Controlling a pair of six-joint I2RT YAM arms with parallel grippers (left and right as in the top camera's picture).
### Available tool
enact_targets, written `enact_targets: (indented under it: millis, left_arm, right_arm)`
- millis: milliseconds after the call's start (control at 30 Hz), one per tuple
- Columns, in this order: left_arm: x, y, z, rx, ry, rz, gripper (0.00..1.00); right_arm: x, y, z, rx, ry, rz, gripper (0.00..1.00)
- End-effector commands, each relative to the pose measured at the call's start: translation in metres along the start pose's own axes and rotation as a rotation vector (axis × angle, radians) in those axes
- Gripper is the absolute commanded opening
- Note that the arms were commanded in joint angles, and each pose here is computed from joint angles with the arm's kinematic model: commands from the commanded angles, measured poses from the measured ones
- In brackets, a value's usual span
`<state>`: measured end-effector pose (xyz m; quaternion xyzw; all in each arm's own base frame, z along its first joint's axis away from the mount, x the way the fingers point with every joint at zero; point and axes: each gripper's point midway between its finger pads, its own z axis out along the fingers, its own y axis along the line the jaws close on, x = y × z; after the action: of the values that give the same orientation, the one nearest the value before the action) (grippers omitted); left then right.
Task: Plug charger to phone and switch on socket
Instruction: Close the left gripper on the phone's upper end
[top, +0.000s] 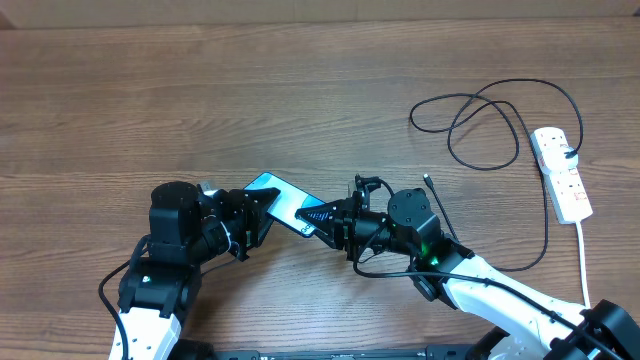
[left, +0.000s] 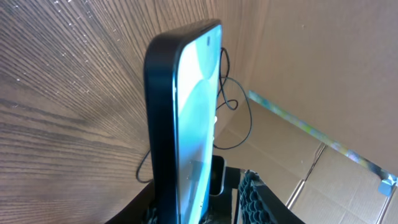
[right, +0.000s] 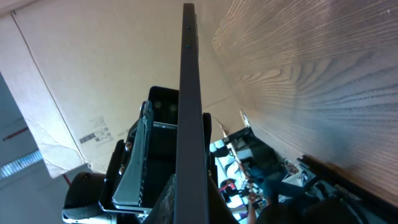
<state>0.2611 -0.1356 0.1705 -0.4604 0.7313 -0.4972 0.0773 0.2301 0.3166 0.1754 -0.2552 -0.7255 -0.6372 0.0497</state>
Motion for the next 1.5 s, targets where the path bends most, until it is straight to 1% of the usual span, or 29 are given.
enact_targets:
  millis: [0,133,333,667,767,833,900,1233,1267,1333,1467]
  left_arm:
    - [0.0,0.0,0.0,0.005,-0.007,-0.004,0.34]
    - [0.0,0.0,0.0,0.005,-0.008,-0.004,0.31]
    - [0.0,0.0,0.0,0.004,-0.01,0.013,0.31]
    - [0.0,0.0,0.0,0.006,-0.01,0.011,0.28]
    - [0.0,0.0,0.0,0.006,-0.009,0.011,0.21]
    - [0.0,0.0,0.0,0.006,-0.009,0.011,0.15]
    - [0.0,0.0,0.0,0.006,-0.009,0.011,0.04]
    - [-0.002,0.0,0.0,0.006,-0.02,0.011,0.05]
    - [-0.003,0.0,0.0,0.006,-0.025,0.011,0.04]
    - [-0.003,0.0,0.0,0.006,-0.029,0.011,0.04]
    - [-0.003,-0.001,0.0,0.009,-0.028,0.013,0.04]
  right_arm:
    - [0.007,0.021,-0.001,-0.05,0.016,0.018,0.04]
    - [0.009,0.021,-0.001,-0.05,0.025,0.016,0.04]
    - [0.021,0.034,-0.001,-0.102,0.064,-0.031,0.04]
    - [0.023,0.03,0.001,-0.087,0.069,-0.025,0.04]
    - [0.023,0.03,0.001,-0.087,0.069,-0.025,0.04]
    - [0.023,0.03,0.001,-0.087,0.069,-0.025,0.04]
    - [0.023,0.03,0.001,-0.087,0.069,-0.025,0.04]
    - [0.023,0.029,0.001,-0.083,0.068,-0.027,0.04]
    - [0.023,0.028,0.001,-0.08,0.067,-0.027,0.04]
    - [0.021,0.025,0.002,-0.066,0.063,-0.017,0.1]
    - [0.019,0.019,0.002,-0.045,0.056,-0.002,0.14]
